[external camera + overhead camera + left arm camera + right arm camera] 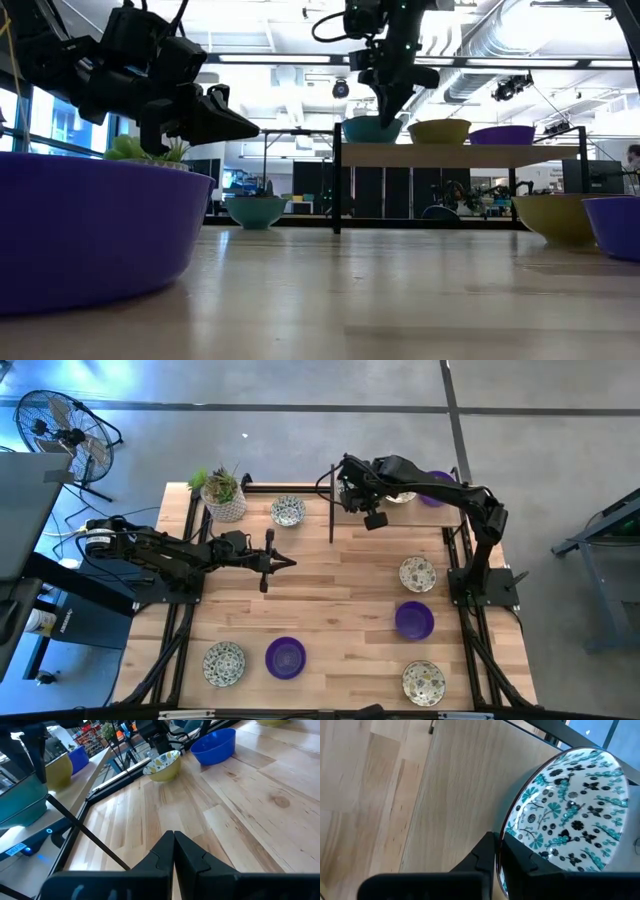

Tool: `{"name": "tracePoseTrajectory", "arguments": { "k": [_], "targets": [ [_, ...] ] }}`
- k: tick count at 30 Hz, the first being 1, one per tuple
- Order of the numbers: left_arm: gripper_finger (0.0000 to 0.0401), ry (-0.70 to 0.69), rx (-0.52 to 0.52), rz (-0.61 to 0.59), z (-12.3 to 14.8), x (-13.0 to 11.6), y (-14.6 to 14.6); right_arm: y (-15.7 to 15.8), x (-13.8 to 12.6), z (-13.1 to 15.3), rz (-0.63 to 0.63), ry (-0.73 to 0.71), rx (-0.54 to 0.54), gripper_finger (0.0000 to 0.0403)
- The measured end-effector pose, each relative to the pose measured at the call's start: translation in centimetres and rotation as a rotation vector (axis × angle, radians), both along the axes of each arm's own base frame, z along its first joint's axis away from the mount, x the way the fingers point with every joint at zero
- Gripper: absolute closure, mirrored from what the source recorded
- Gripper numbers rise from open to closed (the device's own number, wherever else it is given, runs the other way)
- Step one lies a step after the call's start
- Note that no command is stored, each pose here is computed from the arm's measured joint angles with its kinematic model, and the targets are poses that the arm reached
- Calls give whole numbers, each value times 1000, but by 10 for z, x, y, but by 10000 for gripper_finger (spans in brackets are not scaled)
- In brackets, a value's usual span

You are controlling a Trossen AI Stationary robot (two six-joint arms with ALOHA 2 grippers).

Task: Pick & Place Mini bowls
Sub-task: Put the bottom right blue patterned bowl on the shelf, then stack the bottom blue patterned bowl on the blue patterned bowl on the shelf

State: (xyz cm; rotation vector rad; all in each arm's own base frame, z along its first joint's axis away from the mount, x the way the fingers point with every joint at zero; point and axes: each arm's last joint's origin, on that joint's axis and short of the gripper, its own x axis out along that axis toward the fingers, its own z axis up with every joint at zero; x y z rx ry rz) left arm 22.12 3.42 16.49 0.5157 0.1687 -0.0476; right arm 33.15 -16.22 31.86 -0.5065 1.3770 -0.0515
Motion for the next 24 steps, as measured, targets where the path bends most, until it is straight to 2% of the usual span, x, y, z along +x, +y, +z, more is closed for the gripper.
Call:
{"name": "tracePoseTrajectory", "arguments": {
  "k": [9, 13, 19, 24],
  "targets": [
    [398, 0, 0, 1, 0, 0, 0, -2, 1, 1, -32, -2, -45, 308],
    [398, 0, 0, 1, 0, 0, 0, 1, -3, 8, -41, -42, -23, 290],
    [398, 0, 0, 1, 0, 0, 0, 13, -23, 35, -106, -150, 41, 306],
    [398, 0, 0, 1, 0, 0, 0, 32, -46, 51, -94, -276, 157, 368]
  ]
}}
